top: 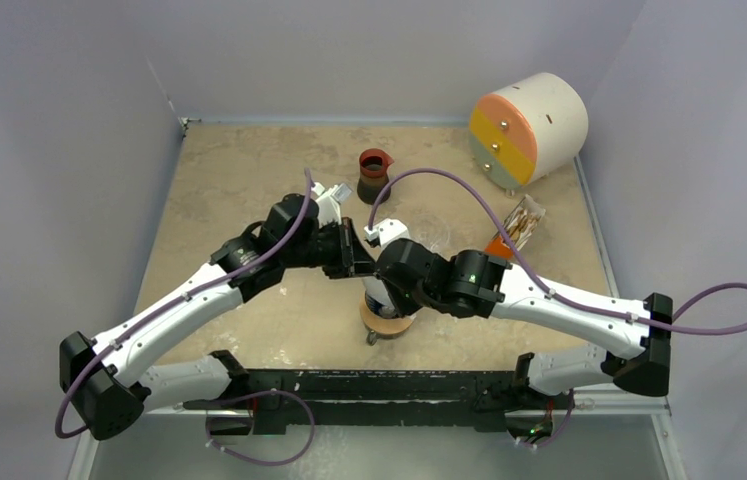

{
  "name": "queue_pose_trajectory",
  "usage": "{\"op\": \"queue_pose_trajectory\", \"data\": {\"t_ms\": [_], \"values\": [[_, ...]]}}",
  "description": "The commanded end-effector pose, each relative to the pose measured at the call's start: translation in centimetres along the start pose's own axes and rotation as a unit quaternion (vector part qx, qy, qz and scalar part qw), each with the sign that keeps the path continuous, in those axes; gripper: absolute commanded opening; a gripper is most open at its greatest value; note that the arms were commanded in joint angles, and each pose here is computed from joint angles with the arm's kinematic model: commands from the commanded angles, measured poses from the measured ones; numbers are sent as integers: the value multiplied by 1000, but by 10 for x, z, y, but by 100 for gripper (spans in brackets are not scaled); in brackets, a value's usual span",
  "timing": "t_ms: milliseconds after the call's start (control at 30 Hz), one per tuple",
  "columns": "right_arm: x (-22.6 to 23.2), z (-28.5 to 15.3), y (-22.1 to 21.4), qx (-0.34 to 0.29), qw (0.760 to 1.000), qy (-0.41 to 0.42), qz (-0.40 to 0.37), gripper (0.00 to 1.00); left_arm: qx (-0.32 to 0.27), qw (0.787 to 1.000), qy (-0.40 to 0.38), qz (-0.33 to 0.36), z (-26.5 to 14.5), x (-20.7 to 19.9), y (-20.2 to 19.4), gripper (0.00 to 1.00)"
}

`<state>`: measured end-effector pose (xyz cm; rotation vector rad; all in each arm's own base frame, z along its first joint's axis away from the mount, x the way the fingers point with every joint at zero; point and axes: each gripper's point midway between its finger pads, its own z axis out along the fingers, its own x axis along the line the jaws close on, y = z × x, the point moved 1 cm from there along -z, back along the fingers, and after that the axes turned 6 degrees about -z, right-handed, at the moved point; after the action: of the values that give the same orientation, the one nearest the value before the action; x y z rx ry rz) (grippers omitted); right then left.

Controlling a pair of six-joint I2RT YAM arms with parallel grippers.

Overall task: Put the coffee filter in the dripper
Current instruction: Place the coffee filter in the coffee dripper.

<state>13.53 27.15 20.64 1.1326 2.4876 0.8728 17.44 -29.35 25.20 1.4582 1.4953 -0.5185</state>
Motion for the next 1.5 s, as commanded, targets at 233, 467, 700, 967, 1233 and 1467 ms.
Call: {"op": "queue_pose_trajectory", "data": {"t_ms": [233, 467, 700, 967, 1233, 1467], "values": [[-10, 6, -4, 2, 999, -43, 33, 0, -24, 1000, 0, 11, -15, -11, 4, 0], [-7, 10, -4, 5, 998, -42, 42, 0, -24, 1000, -1, 8, -17, -10, 0, 0], [-4, 10, -3, 9, 998, -38, 46, 0, -21, 1000, -2, 10, -18, -11, -2, 0], [3, 5, 3, -10, 999, -7, 43, 0, -6, 1000, -1, 13, -8, -11, -5, 0], [3, 1, 6, -18, 999, -3, 42, 0, 10, 1000, -1, 16, -1, -14, -11, 0], [-1, 5, 3, -9, 999, -22, 38, 0, 5, 1000, 14, 22, -4, -15, -10, 0]]}}
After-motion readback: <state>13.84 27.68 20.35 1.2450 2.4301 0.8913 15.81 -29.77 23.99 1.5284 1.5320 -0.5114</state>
